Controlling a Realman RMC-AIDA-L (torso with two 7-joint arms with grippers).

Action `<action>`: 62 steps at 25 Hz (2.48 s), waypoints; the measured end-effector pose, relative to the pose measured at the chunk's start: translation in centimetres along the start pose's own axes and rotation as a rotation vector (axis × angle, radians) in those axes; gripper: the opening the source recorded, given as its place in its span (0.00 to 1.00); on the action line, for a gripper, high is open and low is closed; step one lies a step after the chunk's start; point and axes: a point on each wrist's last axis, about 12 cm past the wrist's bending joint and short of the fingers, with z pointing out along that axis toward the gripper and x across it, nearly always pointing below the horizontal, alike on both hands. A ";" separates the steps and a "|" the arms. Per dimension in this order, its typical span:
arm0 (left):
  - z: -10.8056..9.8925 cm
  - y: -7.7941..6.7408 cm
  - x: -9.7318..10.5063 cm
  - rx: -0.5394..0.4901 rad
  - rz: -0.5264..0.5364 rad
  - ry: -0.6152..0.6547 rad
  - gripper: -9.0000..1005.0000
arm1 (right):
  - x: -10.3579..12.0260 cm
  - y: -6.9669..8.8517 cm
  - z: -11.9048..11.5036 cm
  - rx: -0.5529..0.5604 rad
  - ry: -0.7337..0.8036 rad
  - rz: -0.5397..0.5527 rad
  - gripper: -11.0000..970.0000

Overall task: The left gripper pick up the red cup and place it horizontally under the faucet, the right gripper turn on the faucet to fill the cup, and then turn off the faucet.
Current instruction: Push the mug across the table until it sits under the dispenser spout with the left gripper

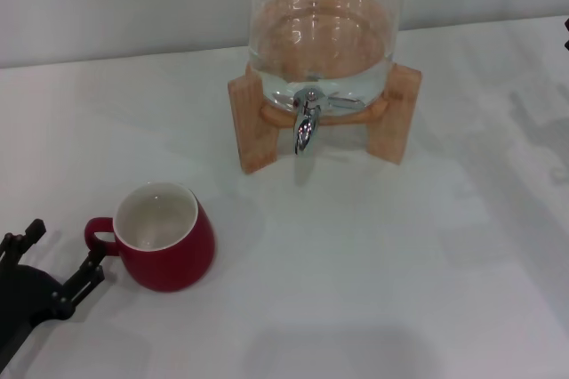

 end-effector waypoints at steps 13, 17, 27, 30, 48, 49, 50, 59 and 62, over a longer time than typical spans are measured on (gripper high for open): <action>0.4 0.3 -0.4 0.000 0.010 -0.019 0.87 | 0.0 0.0 0.0 0.000 0.000 -0.001 0.87; 0.5 0.4 -0.6 -0.001 0.013 -0.024 0.87 | 0.0 0.0 0.0 0.000 0.001 0.000 0.87; 0.9 0.7 -0.8 -0.002 0.021 -0.025 0.87 | 0.0 0.0 0.0 -0.001 -0.001 0.000 0.87; 1.0 0.7 -0.9 -0.004 0.021 -0.029 0.87 | 0.0 0.0 0.0 -0.002 -0.004 0.000 0.87; 1.1 0.7 -0.9 -0.007 0.020 -0.029 0.55 | -0.1 0.0 -0.1 -0.003 -0.005 0.000 0.87; 1.1 0.7 -0.9 -0.006 0.020 -0.026 0.50 | -0.1 0.0 -0.1 -0.003 -0.005 0.000 0.87; 1.1 0.7 -0.9 -0.005 0.021 -0.024 0.47 | -0.1 0.0 -0.1 -0.003 -0.005 0.000 0.87; 1.4 0.6 -1.0 0.007 0.027 -0.024 0.22 | -0.1 0.0 -0.1 -0.003 -0.005 0.000 0.87; 1.4 0.6 -1.0 0.009 0.027 -0.024 0.15 | 0.0 0.0 -0.1 -0.003 -0.005 0.000 0.87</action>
